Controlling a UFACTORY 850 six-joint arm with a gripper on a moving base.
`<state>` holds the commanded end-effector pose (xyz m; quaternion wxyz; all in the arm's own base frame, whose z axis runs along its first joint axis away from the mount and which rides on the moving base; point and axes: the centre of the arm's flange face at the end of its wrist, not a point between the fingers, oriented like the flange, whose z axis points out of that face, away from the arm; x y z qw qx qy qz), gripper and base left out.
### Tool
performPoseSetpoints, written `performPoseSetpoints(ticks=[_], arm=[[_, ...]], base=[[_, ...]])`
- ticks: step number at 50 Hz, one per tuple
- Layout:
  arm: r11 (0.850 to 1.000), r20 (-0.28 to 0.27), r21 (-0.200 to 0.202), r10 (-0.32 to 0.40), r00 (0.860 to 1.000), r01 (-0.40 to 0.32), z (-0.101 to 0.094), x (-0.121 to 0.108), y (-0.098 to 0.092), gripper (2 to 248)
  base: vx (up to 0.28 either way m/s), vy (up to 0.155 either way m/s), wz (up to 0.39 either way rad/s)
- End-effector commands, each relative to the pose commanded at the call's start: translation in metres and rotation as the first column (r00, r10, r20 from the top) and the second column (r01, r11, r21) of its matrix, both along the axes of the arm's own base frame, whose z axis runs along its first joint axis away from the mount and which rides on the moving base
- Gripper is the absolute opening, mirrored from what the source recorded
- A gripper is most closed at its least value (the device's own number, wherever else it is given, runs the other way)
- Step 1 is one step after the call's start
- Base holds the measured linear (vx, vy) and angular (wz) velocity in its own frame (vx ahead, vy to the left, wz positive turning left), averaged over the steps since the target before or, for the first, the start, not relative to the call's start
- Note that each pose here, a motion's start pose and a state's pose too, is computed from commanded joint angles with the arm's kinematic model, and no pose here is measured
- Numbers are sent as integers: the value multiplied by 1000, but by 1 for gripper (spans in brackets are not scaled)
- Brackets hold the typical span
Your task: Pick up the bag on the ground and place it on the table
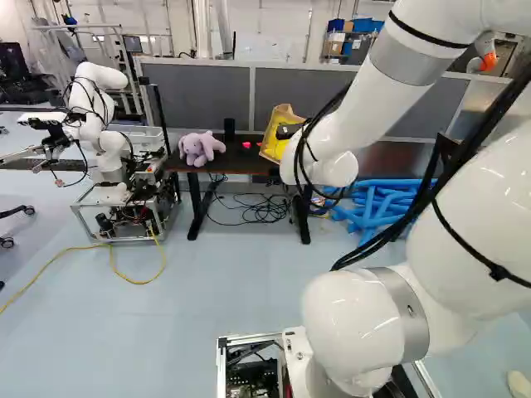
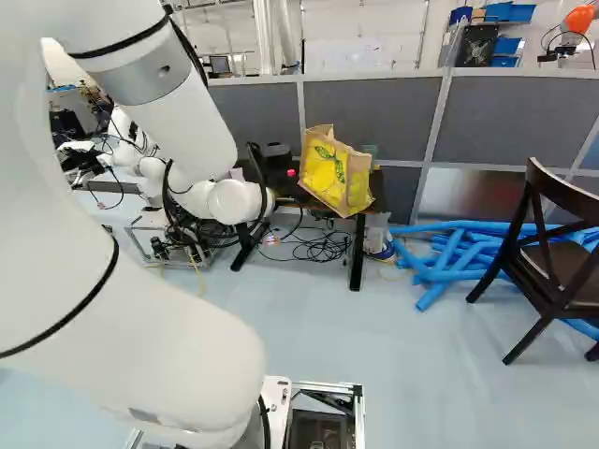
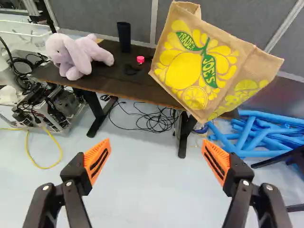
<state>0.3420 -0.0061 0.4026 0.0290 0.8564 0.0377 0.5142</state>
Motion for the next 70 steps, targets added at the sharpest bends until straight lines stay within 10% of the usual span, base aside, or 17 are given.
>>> performPoseSetpoints(ticks=[70], arm=[[995,155,93,-35,987,20,-37,-72,6,247]], base=[[0,0,0]])
